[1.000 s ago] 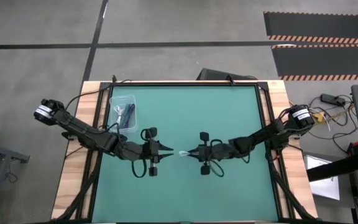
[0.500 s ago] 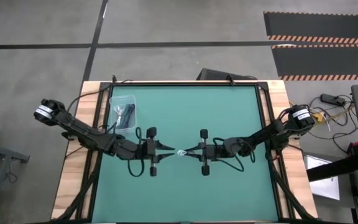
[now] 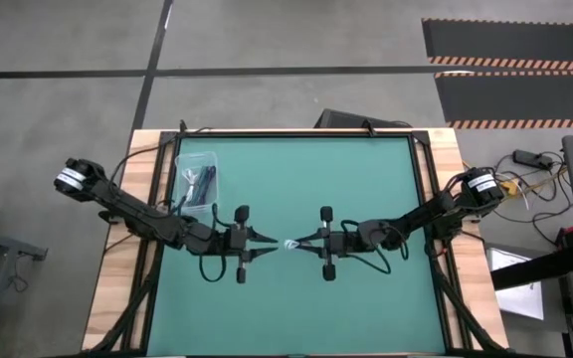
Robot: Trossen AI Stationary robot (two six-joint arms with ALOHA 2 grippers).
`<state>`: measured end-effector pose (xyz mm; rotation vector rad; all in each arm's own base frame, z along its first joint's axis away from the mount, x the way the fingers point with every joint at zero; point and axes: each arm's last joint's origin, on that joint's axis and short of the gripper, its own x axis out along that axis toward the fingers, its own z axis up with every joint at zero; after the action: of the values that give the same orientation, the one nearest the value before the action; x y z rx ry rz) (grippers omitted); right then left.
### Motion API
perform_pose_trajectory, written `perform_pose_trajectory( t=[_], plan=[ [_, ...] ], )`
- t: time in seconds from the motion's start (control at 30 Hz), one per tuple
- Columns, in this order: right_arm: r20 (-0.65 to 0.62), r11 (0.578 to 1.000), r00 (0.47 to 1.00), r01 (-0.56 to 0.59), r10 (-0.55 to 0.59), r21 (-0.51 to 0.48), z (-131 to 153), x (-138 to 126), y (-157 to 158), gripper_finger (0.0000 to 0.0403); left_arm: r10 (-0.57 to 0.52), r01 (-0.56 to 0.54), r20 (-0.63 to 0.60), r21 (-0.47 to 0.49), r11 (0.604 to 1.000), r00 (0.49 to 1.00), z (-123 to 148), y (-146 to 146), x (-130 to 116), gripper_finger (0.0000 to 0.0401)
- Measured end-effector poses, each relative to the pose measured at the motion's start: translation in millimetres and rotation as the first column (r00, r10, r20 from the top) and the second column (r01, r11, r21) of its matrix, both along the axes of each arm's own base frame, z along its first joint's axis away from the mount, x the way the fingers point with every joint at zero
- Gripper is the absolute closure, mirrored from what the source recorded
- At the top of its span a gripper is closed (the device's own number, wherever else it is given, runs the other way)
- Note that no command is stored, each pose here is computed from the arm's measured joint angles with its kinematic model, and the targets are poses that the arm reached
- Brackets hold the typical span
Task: Pick and place USB-C Cables
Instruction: Put the light blue charger cable into the transparent bin
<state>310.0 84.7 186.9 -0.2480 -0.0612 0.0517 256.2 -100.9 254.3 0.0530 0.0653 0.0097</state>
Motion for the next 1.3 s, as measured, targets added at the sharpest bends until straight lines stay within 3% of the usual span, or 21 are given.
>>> perform_pose_trajectory(
  t=[0.27, 0.73, 1.3],
  plan=[
    [0.0, 1.0, 1.0, 0.0, 0.0, 0.0, 0.0, 0.0, 0.0, 0.0374, -0.037, 0.036, 0.044, 0.025, 0.999, 0.998, -5.3, -1.1, 0.9, 0.0334],
    [0.009, 1.0, 1.0, 0.0, 0.0, 0.003, 2.4, 1.5, 0.4, 0.0374, 0.001, -0.003, 0.129, 0.015, 1.0, 0.992, -25.0, -1.4, 24.6, 0.0233],
    [0.009, 1.0, 1.0, 0.0, 0.0, 0.002, 2.5, 1.5, 0.6, 0.0374, 0.002, -0.02, 0.202, 0.089, 0.996, 0.979, -31.7, -5.1, 40.1, 0.0228]
  ],
)
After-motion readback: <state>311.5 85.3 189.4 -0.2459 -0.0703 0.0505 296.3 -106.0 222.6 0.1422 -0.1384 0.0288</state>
